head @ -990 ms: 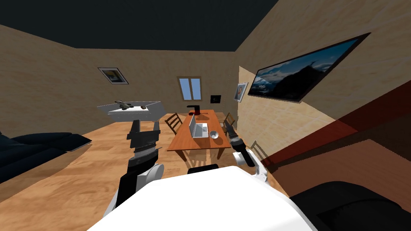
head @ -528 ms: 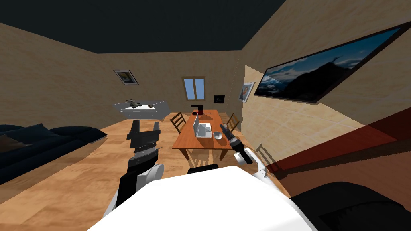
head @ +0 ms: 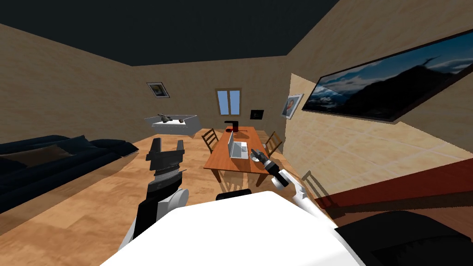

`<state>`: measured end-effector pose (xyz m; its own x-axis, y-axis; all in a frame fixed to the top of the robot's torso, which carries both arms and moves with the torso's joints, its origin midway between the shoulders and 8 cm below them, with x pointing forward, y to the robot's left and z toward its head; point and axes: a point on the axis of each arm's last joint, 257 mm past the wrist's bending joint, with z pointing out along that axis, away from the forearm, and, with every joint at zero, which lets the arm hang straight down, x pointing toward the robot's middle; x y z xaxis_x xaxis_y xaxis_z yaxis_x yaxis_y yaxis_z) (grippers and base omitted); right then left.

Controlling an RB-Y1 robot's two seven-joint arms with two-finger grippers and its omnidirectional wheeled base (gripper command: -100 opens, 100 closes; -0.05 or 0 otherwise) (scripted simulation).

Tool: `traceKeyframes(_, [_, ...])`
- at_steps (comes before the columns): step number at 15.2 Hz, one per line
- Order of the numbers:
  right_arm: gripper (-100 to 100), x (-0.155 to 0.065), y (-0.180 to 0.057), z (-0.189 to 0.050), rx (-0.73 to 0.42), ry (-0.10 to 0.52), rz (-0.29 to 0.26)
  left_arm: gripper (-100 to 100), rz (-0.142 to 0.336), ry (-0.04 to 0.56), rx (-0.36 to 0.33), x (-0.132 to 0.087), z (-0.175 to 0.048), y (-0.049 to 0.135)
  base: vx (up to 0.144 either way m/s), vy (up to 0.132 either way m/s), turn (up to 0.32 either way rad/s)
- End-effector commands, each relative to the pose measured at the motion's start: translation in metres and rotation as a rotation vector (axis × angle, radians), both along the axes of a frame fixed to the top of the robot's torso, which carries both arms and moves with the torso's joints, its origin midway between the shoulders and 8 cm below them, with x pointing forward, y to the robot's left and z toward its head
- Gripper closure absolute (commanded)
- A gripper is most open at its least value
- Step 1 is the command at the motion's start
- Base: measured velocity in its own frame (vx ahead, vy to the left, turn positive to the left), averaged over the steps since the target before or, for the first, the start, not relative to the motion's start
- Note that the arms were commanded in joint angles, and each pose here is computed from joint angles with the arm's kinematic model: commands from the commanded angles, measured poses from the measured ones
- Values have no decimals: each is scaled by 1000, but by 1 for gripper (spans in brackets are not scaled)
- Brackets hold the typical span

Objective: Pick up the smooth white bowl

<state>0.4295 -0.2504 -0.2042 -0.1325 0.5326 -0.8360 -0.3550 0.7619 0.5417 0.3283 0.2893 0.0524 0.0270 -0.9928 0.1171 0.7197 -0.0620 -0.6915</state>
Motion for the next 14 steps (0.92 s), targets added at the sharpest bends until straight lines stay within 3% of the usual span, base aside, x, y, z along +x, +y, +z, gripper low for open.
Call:
traceKeyframes(1, [-100,-4,-12,-31,-99,56,5,0,0,0,0,0,0,0,10,68,163])
traceKeyframes(5, [-100,-7,-34,-75,-256,135,17,0,0,0,0,0,0,0,14,78,152])
traceKeyframes(7, [-100,-8,-41,-85,-262,157,5,0,0,0,0,0,0,0,23,66,85])
traceKeyframes(8, [-100,-10,-49,-100,-335,182,18,0,0,0,0,0,0,0,17,50,119])
traceKeyframes(11, [-100,-17,-73,-131,-419,246,10,0,0,0,0,0,0,0,14,59,164])
traceKeyframes(13, [-100,-17,-73,-131,-419,246,10,0,0,0,0,0,0,0,13,36,6])
traceKeyframes(14, [-100,-21,-84,-145,-492,271,21,0,0,0,0,0,0,0,9,40,134])
